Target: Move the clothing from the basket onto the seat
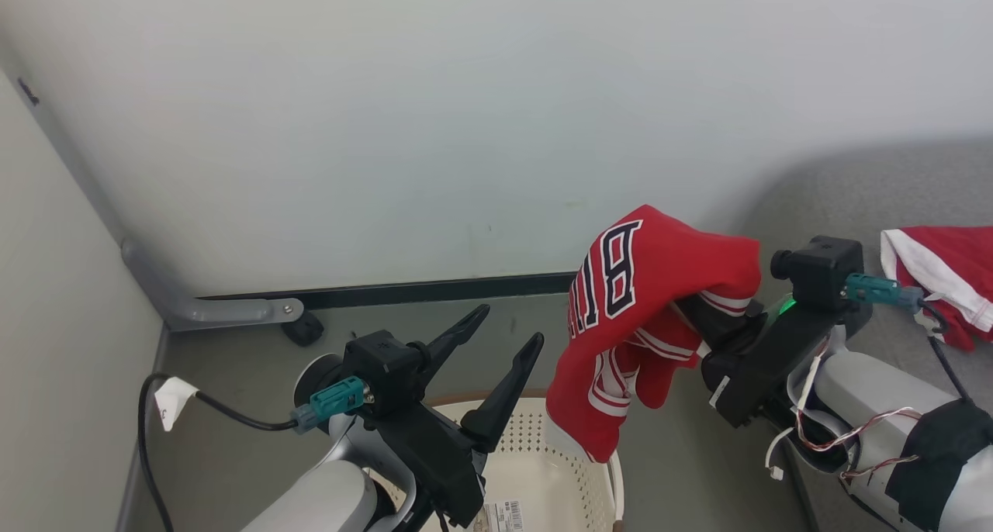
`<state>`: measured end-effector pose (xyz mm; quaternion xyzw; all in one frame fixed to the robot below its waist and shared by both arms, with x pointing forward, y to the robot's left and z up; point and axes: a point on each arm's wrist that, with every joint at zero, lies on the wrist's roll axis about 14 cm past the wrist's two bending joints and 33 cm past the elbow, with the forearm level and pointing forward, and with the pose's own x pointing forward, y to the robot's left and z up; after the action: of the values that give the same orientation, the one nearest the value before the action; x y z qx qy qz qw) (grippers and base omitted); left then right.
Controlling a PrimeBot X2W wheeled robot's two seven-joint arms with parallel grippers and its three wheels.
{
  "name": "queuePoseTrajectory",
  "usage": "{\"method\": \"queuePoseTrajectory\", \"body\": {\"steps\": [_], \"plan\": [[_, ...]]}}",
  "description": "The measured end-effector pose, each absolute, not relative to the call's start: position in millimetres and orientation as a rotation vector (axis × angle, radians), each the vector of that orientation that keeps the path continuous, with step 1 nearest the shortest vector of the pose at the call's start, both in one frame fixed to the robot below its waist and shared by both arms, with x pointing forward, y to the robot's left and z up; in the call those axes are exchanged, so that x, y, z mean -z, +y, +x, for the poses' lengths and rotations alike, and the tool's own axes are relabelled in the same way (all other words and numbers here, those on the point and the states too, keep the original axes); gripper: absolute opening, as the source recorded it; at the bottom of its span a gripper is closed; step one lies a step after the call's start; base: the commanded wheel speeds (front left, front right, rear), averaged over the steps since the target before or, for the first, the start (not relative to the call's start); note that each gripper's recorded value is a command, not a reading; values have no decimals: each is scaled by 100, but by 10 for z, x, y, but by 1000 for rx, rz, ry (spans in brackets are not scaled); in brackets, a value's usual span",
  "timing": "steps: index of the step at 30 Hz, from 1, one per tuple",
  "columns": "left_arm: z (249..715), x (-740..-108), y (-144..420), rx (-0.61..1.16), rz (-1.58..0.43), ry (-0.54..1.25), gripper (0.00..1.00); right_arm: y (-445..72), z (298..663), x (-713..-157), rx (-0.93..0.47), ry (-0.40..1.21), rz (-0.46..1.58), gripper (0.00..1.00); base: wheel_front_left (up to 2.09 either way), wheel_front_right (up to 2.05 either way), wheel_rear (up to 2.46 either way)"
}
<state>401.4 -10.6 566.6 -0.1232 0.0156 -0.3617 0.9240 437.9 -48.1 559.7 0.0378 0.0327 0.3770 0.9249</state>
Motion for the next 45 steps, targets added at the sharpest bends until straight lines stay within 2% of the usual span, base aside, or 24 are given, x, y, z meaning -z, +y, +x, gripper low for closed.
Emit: {"method": "queuePoseTrajectory", "body": {"steps": [24,45], "plan": [[3857,-5752,-783,966,-247,6,100,-1590,4056,-5741,-491,-8,112,0,0,0,0],[3720,-5698,-1355,1154,-249,34,100,-2326,3691,-5716,-245,-31,119,0,0,0,0]]}}
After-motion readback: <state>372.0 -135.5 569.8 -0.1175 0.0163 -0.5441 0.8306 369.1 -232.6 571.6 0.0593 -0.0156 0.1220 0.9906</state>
